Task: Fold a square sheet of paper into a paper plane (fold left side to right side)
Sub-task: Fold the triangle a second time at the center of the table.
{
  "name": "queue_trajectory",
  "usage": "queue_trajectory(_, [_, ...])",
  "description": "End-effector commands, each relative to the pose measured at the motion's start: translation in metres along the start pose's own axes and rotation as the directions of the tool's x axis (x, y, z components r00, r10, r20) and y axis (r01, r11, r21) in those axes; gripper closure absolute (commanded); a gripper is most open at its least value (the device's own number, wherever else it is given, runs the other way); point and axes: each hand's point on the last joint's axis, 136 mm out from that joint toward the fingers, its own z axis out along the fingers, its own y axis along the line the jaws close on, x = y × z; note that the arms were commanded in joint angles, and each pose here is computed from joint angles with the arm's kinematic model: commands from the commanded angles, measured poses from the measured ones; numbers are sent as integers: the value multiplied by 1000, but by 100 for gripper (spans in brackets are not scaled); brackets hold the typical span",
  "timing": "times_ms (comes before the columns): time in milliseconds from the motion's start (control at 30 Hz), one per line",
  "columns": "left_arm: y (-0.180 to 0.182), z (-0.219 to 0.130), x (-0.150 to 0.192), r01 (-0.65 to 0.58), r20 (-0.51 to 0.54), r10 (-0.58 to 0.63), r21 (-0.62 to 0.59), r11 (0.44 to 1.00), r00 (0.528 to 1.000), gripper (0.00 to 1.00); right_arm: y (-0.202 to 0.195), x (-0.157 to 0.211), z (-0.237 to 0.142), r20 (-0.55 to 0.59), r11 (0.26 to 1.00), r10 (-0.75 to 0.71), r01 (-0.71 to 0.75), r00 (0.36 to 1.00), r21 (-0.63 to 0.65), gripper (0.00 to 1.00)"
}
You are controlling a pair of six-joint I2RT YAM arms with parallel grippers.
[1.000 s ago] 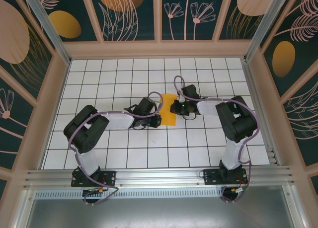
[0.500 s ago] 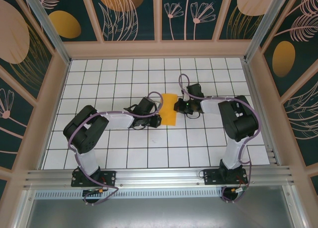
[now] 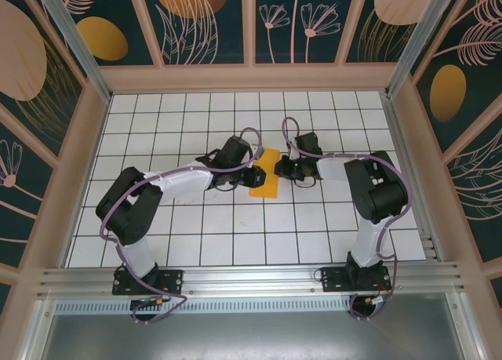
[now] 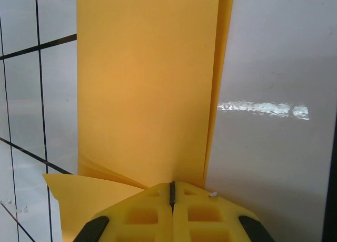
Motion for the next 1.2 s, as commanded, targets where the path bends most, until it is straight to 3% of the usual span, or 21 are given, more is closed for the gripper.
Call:
queue_trajectory(0, [5, 19, 16, -8, -87, 9, 11, 1000, 996, 80, -26, 20, 7, -47, 997, 34, -31, 998, 76, 100])
queue_trajectory(400, [40, 38, 47, 6, -151, -20, -94, 996, 988, 80, -27, 23, 6, -55, 996, 32, -27, 998, 87, 100])
queue_trajectory(833, [59, 17, 82, 35, -173, -64, -162, 986, 983, 81, -30, 23, 6, -56, 995, 31, -26, 998, 100, 100])
queue_trajectory(1167, [66, -5, 86, 42, -143, -73, -204, 978, 987, 81, -26, 21, 6, -54, 996, 27, -23, 998, 86, 100])
